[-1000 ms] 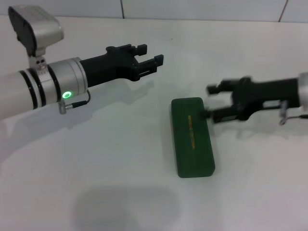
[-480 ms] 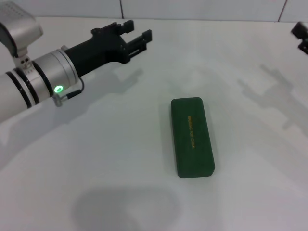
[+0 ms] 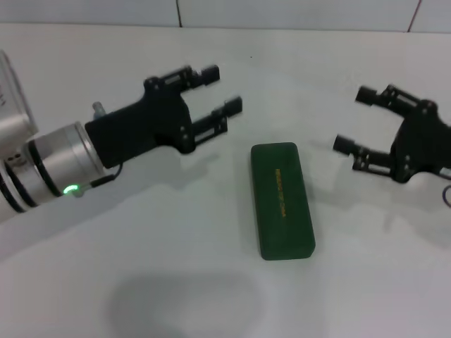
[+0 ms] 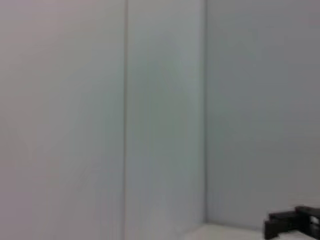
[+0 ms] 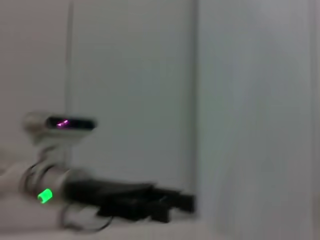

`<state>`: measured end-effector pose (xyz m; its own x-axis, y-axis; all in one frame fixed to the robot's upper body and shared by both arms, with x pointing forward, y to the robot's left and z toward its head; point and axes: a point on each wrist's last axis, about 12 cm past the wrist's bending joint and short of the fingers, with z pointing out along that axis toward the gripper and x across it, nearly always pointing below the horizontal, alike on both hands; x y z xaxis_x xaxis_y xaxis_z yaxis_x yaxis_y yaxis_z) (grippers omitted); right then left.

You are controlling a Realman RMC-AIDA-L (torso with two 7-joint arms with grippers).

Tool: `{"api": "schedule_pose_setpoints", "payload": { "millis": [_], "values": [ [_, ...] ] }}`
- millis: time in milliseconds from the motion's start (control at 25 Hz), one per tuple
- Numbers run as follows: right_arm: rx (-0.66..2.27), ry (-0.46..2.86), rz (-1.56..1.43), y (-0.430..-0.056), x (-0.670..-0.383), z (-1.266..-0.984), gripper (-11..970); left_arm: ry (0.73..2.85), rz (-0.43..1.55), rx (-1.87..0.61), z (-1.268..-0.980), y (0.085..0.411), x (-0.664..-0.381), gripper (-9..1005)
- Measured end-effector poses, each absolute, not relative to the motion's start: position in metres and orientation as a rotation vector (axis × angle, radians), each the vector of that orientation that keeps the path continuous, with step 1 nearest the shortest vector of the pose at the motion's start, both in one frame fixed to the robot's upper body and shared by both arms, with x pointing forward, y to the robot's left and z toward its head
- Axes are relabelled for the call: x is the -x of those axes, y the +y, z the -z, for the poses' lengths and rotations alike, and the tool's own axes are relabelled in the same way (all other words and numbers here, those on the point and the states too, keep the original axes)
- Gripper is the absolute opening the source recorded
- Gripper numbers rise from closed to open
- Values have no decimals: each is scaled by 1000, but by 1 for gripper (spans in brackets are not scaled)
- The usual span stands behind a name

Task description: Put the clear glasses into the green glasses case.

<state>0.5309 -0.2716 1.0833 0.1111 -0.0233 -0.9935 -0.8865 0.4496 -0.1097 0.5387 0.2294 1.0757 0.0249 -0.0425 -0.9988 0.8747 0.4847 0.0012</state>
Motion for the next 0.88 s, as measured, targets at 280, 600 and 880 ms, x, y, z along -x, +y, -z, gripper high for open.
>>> {"api": "schedule_pose_setpoints", "payload": {
  "millis": [280,600,880],
  "values": [
    [1165,1355,-862,-266,-529,-1083,843,1415,927,-904,-1067,224,-527,612],
    [1233,1343,-920,-263,-517,-1079,843,1417,986,-868,-1056,228,-502,613],
    [1215,1349,-965,-261,-508,-1074,843,1395,1036,-936,-1056,239,-488,612]
  ]
}}
